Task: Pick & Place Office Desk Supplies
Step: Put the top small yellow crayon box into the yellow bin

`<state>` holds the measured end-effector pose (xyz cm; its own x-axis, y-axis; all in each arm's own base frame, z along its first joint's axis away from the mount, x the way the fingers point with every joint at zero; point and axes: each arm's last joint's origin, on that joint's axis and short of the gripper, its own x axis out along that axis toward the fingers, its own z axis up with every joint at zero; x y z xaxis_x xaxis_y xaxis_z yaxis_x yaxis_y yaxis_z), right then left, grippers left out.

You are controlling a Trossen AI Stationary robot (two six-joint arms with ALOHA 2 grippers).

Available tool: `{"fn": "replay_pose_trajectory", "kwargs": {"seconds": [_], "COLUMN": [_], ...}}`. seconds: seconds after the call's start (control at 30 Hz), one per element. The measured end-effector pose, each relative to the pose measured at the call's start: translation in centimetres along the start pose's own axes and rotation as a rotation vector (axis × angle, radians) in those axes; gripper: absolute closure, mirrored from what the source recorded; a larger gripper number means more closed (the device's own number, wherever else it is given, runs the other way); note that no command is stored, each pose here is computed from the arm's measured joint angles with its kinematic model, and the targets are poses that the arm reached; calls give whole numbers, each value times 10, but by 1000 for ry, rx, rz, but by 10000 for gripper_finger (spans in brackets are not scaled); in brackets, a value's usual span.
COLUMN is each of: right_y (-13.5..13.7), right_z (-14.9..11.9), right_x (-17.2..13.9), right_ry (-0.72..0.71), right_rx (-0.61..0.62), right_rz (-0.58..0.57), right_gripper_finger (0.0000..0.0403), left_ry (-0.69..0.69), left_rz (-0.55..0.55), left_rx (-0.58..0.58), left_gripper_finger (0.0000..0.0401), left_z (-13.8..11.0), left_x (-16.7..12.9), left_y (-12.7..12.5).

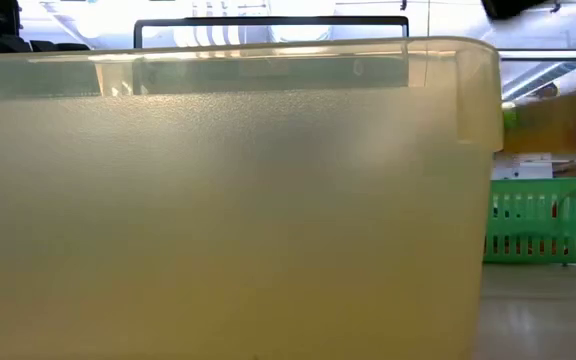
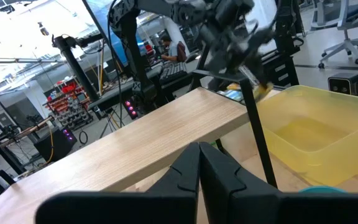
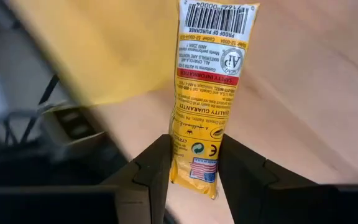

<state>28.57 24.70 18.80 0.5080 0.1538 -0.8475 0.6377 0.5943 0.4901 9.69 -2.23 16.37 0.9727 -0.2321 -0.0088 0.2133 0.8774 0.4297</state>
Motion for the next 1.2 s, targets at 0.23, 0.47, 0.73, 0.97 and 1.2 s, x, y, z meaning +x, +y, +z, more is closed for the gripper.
{"fn": "replay_pose_trajectory", "kwargs": {"seconds": [0.23, 0.47, 0.73, 0.97, 1.2], "right_y": [31, 31, 35, 38, 39], "right_z": [4, 19, 45, 50, 50], "right_x": [-21, -20, -13, 2, 18], "right_ry": [-91, -294, -373, -334, -321], "right_rx": [-428, -673, -724, -853, -886], "right_rz": [92, -6, 2, 39, 74], "right_gripper_finger": [282, 282, 282, 282, 282], "left_ry": [0, 1, 1, 1, 0], "left_rz": [0, 0, 1, 1, 1], "left_rx": [0, 0, 0, 0, 0], "left_gripper_finger": [389, 389, 389, 389, 389], "left_z": [0, 0, 0, 0, 0], "left_x": [0, 0, 0, 0, 0], "left_y": [0, 0, 0, 0, 0]}}
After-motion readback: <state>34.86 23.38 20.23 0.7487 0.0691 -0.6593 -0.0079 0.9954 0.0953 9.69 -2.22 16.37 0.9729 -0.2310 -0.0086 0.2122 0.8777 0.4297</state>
